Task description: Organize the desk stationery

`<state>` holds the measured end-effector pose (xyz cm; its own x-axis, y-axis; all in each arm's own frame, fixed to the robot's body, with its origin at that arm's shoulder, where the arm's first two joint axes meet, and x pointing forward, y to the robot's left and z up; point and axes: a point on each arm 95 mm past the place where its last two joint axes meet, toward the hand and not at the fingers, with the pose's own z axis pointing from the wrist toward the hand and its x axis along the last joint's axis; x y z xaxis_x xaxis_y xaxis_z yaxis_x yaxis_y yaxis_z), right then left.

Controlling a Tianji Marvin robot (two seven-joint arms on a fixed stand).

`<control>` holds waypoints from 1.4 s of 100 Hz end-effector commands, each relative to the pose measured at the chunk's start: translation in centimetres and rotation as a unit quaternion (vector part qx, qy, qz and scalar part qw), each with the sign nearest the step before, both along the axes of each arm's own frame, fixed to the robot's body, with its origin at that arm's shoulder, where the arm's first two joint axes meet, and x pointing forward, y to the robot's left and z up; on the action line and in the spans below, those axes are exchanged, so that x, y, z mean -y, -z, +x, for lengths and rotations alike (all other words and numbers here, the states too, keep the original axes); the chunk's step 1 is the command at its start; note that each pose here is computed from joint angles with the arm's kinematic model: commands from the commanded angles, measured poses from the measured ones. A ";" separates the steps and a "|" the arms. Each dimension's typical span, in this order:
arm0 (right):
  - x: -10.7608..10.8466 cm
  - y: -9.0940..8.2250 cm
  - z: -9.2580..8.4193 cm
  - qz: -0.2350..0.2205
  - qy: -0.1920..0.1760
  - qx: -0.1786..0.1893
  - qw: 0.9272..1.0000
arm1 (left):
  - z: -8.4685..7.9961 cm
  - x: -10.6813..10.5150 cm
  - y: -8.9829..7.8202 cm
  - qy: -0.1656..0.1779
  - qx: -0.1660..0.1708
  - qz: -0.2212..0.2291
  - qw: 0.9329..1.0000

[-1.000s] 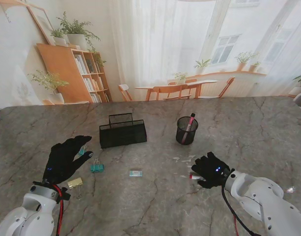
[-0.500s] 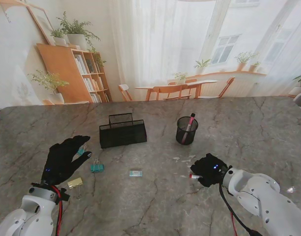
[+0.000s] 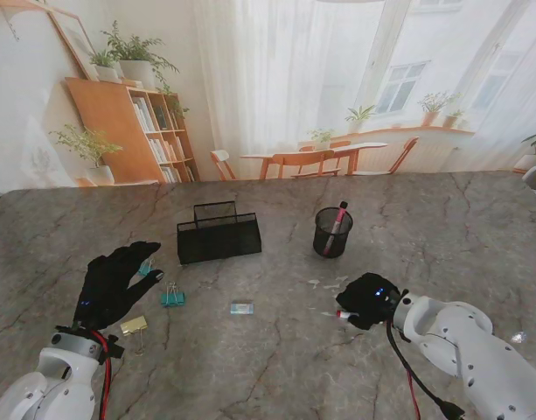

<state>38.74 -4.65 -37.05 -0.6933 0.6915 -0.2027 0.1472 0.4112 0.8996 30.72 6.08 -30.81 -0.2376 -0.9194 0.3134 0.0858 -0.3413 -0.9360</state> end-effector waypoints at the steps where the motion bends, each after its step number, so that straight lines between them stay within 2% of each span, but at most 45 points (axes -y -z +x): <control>1: 0.8 2.7 -1.4 -0.025 0.006 -0.048 0.999 | -0.2 0.1 0.1 -0.001 -0.001 -0.002 1.000; 36: 0.7 3.5 -0.2 0.009 0.035 -0.079 0.996 | -0.2 0.1 0.1 -0.001 -0.002 -0.001 1.000; 56: 0.3 3.8 0.4 0.044 0.056 -0.099 0.993 | -0.2 0.2 0.1 -0.002 -0.002 -0.002 1.000; 87: -0.2 2.6 0.9 0.100 0.073 -0.084 0.989 | -0.2 0.1 0.1 -0.002 -0.002 -0.002 1.000; 117: -1.2 -0.4 0.9 0.194 0.125 -0.044 0.972 | -0.2 0.1 0.1 -0.001 -0.002 -0.002 1.000; 131: -1.6 -1.9 0.9 0.244 0.160 -0.029 0.956 | -0.2 0.1 0.1 -0.001 -0.002 -0.003 1.000; 140: -2.0 -2.9 1.1 0.281 0.185 -0.021 0.941 | -0.2 0.1 0.1 -0.001 -0.002 -0.003 1.000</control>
